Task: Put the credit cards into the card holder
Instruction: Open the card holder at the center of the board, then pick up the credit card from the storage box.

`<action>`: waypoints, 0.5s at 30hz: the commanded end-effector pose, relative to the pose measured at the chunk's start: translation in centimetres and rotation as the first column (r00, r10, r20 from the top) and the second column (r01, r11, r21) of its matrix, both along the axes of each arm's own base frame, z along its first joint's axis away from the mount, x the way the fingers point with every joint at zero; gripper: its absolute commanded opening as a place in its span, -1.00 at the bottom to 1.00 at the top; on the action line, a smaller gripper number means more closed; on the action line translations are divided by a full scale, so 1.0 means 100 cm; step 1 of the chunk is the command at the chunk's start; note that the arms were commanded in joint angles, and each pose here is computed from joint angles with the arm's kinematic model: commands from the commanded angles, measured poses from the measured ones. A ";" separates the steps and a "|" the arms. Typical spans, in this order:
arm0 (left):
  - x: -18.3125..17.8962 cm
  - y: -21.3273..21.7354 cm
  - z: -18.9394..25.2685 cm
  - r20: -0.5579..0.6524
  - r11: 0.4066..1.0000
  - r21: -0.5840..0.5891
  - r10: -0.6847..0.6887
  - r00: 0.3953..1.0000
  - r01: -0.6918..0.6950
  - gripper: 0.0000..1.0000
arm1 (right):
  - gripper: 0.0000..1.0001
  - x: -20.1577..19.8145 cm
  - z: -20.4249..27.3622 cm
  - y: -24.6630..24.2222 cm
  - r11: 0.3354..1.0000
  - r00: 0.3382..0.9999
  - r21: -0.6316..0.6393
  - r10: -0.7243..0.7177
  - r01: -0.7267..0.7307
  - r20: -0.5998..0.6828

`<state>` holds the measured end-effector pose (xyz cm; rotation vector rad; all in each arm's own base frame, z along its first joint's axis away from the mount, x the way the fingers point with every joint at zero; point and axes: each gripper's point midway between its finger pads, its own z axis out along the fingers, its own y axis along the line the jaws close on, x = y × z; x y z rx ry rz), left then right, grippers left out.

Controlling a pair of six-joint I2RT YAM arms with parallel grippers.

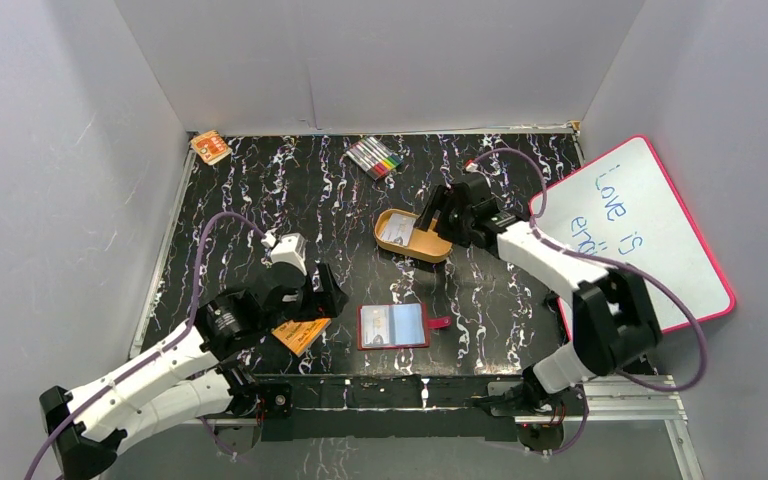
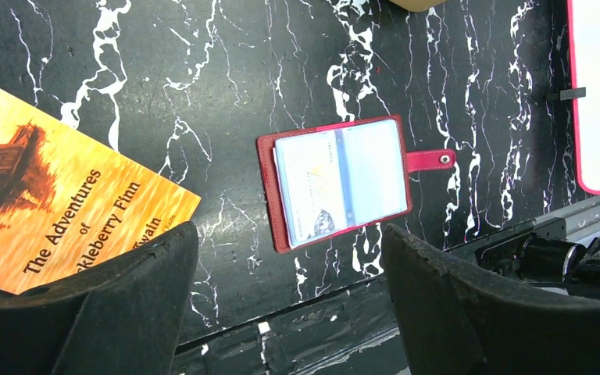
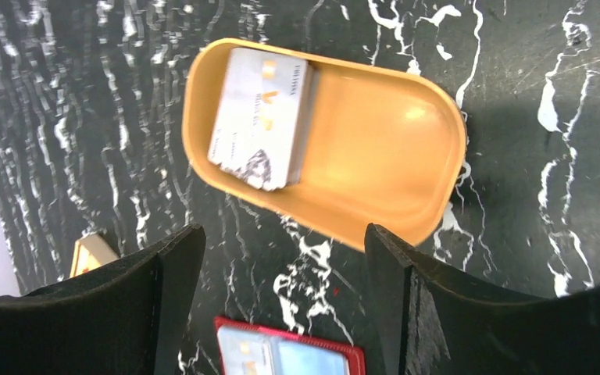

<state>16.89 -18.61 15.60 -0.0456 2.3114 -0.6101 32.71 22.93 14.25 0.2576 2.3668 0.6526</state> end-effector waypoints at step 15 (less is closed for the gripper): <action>-0.013 0.026 -0.015 -0.034 0.997 0.025 0.068 0.997 -0.067 0.68 | 0.31 0.063 -0.046 0.047 0.989 0.997 0.137 -0.046 0.054 -0.060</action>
